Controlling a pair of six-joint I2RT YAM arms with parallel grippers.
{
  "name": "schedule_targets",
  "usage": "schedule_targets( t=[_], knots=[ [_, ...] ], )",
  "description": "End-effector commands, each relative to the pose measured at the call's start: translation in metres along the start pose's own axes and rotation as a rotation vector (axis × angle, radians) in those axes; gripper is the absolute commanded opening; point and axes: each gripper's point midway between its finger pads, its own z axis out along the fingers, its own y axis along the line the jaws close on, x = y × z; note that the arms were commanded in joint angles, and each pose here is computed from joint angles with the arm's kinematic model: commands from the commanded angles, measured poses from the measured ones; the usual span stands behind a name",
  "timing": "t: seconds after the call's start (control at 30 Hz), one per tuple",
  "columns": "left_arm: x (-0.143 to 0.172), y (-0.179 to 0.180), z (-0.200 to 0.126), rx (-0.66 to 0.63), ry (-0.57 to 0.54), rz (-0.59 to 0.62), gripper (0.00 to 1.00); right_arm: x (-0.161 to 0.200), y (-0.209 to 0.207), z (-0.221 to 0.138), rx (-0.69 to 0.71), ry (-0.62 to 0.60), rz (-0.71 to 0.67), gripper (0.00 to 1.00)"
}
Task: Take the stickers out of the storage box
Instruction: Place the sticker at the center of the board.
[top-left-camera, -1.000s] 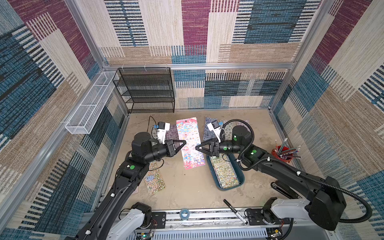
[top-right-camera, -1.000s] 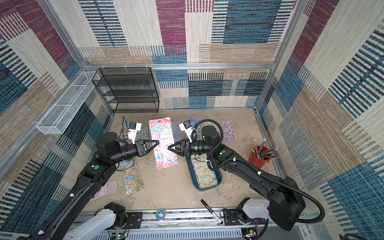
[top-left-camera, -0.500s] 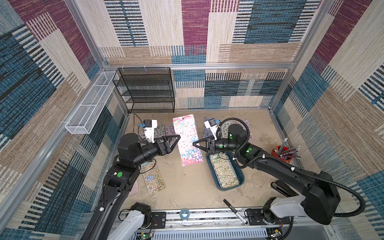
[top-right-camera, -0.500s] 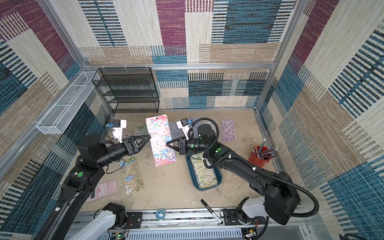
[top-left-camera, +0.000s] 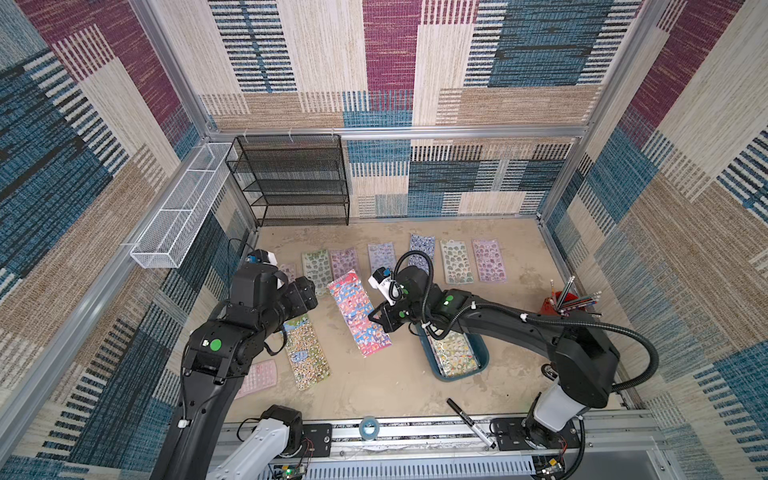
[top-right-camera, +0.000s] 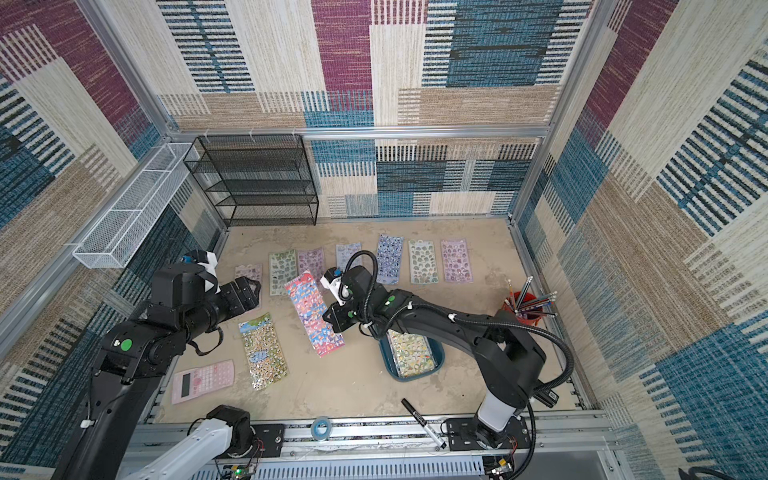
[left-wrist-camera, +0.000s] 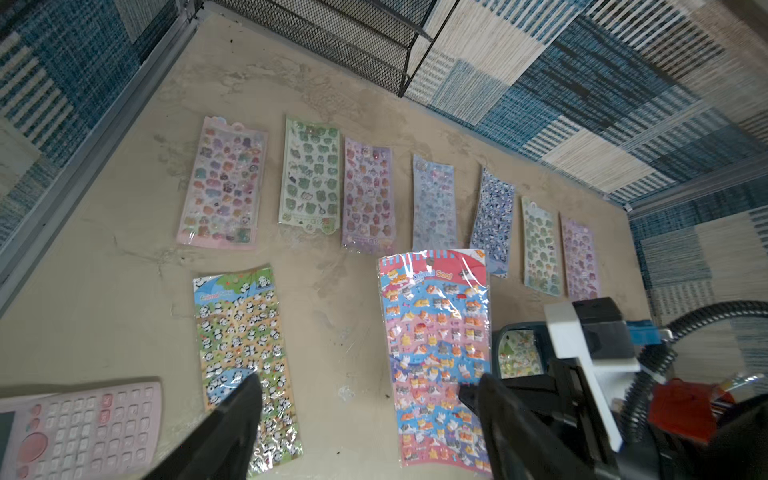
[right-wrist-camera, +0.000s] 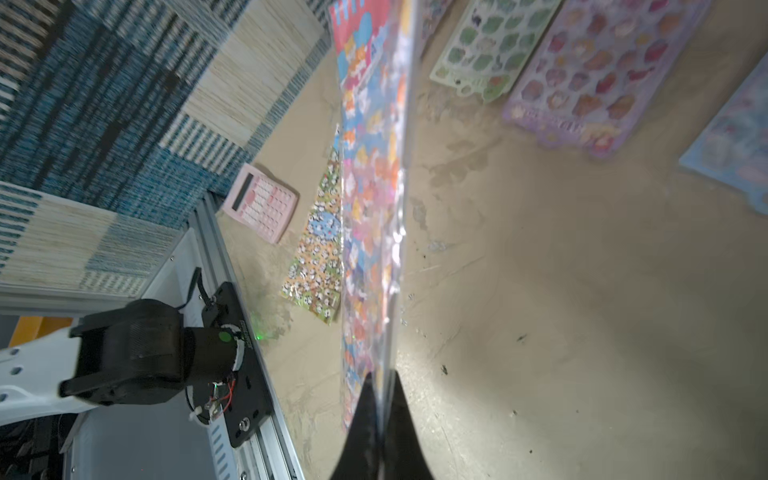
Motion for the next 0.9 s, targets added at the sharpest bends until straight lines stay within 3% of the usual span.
schedule_targets(
  t=[0.0, 0.33, 0.87],
  knots=[
    [0.004, 0.007, 0.005, -0.033, 0.011, 0.036, 0.82, 0.014, -0.002, 0.018, 0.018, 0.056, -0.008, 0.0],
    [0.018, -0.005, 0.033, 0.033, 0.091, 0.017, 0.81, 0.038, -0.01, 0.058, -0.02, 0.136, 0.15, 0.0],
    [0.034, -0.002, 0.047, 0.066, 0.154, -0.037, 0.81, 0.06, -0.027, 0.095, -0.003, 0.207, 0.382, 0.03]
  ],
)
